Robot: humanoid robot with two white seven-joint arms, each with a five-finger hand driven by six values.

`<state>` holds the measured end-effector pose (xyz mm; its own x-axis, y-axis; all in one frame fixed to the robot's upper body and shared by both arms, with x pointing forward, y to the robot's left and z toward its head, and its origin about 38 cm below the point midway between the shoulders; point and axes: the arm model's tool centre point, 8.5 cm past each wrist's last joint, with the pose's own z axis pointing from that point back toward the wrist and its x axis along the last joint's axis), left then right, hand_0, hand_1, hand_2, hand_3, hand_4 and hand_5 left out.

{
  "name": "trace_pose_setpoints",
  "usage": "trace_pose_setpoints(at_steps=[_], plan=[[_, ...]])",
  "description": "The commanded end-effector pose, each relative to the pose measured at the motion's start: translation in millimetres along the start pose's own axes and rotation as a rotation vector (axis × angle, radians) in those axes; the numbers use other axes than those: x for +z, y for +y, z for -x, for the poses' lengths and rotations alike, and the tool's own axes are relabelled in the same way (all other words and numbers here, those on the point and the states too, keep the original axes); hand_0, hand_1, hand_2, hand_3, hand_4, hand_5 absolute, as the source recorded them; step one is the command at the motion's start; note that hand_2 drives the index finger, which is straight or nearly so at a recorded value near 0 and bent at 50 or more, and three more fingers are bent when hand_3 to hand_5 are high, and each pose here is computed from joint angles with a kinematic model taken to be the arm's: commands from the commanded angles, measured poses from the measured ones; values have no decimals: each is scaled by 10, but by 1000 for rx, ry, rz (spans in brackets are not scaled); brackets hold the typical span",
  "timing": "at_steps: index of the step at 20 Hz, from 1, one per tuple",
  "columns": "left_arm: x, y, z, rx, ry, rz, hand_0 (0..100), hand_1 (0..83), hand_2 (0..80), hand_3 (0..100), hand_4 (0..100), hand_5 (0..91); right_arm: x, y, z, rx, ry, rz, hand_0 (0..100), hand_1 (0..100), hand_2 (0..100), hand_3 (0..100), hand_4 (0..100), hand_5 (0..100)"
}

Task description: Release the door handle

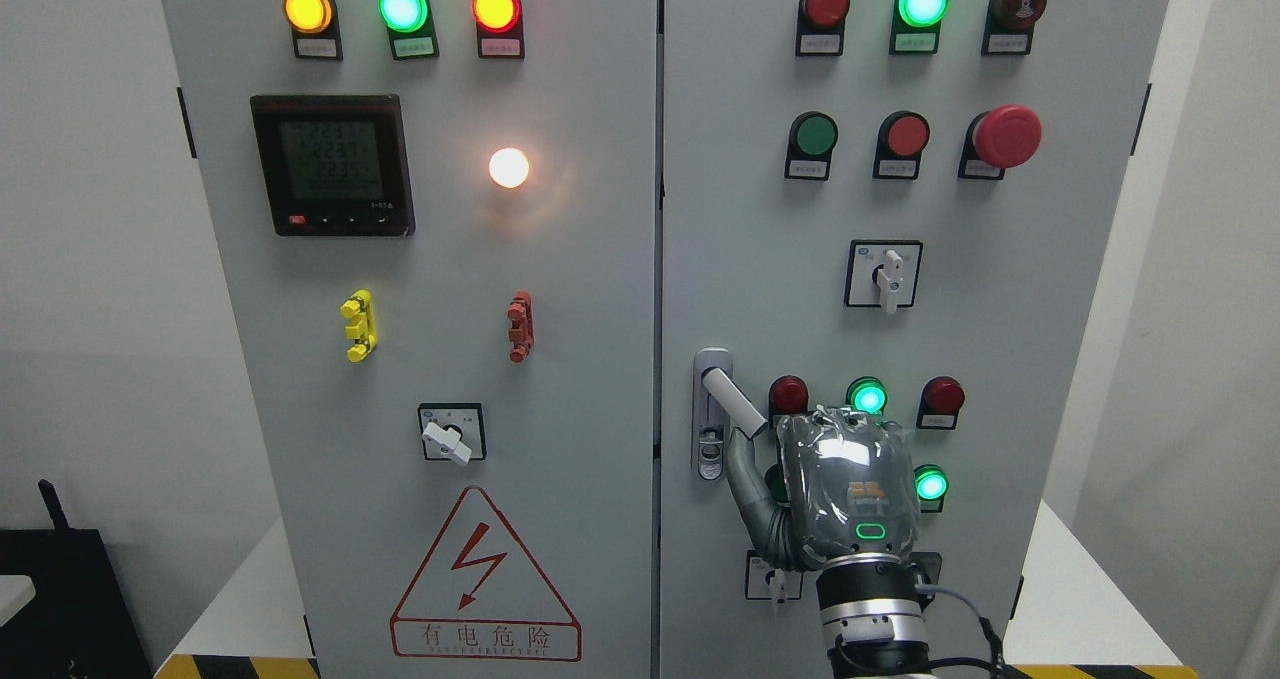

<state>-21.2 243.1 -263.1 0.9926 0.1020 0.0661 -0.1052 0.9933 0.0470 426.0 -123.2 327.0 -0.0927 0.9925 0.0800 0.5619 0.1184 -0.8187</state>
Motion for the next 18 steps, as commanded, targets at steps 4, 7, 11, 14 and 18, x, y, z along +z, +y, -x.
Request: trace_pose_setpoints(at_steps=[4, 7, 11, 14, 18], plan=[[-13, -21, -103, 0, -30, 5, 120, 389, 0, 0, 0, 0, -1, -12, -8, -2, 1, 3, 652, 0, 1000, 1000, 1000, 961], [-13, -21, -103, 2, -30, 5, 120, 389, 0, 0, 0, 0, -2, -12, -1, -2, 4, 3, 654, 0, 1000, 1000, 1000, 962], [-13, -21, -103, 0, -30, 5, 120, 389, 0, 0, 0, 0, -2, -12, 14, -4, 18, 3, 655, 0, 1000, 1000, 1000, 962], [-13, -21, -103, 0, -30, 5, 120, 389, 0, 0, 0, 0, -2, -12, 12, -7, 19, 3, 656, 0, 1000, 1000, 1000, 962], [-13, -21, -103, 0, -30, 5, 120, 389, 0, 0, 0, 0, -2, -12, 12, -7, 19, 3, 658, 0, 1000, 1000, 1000, 962]])
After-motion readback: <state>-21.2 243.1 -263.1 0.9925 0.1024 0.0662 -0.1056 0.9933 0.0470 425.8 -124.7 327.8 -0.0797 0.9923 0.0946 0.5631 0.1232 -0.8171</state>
